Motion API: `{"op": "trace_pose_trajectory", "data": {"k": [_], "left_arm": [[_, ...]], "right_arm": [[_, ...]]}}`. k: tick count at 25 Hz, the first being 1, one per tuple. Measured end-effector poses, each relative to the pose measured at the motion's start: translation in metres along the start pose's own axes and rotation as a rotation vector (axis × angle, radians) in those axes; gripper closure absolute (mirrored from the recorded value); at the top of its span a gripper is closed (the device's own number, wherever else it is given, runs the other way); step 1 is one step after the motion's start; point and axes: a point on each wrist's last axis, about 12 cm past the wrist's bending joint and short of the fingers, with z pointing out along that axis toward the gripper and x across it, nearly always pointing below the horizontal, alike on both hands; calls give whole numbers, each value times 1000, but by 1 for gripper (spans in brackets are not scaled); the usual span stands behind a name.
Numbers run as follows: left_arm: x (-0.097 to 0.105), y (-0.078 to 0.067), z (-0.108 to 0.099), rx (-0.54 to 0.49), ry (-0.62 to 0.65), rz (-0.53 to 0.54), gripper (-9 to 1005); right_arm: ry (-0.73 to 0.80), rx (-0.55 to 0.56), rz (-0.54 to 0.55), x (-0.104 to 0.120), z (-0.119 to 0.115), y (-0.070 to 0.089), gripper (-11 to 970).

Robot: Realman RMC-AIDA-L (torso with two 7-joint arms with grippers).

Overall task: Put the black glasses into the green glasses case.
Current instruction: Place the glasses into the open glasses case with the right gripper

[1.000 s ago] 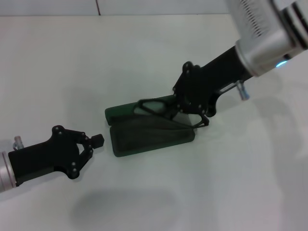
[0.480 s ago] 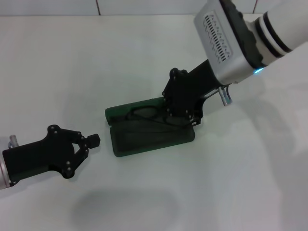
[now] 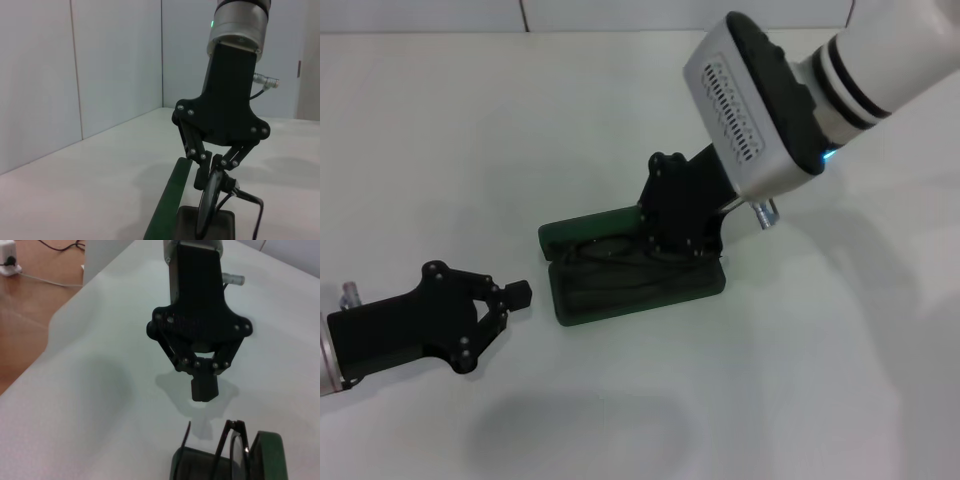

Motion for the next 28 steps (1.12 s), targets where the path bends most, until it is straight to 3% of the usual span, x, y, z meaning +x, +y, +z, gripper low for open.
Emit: {"op": "trace_pose_trajectory", "data": {"k": [28], "left_arm": [[3, -6, -2, 27, 6, -2, 958]], "right_arm": [[9, 32, 24, 0, 11, 2, 839]]}}
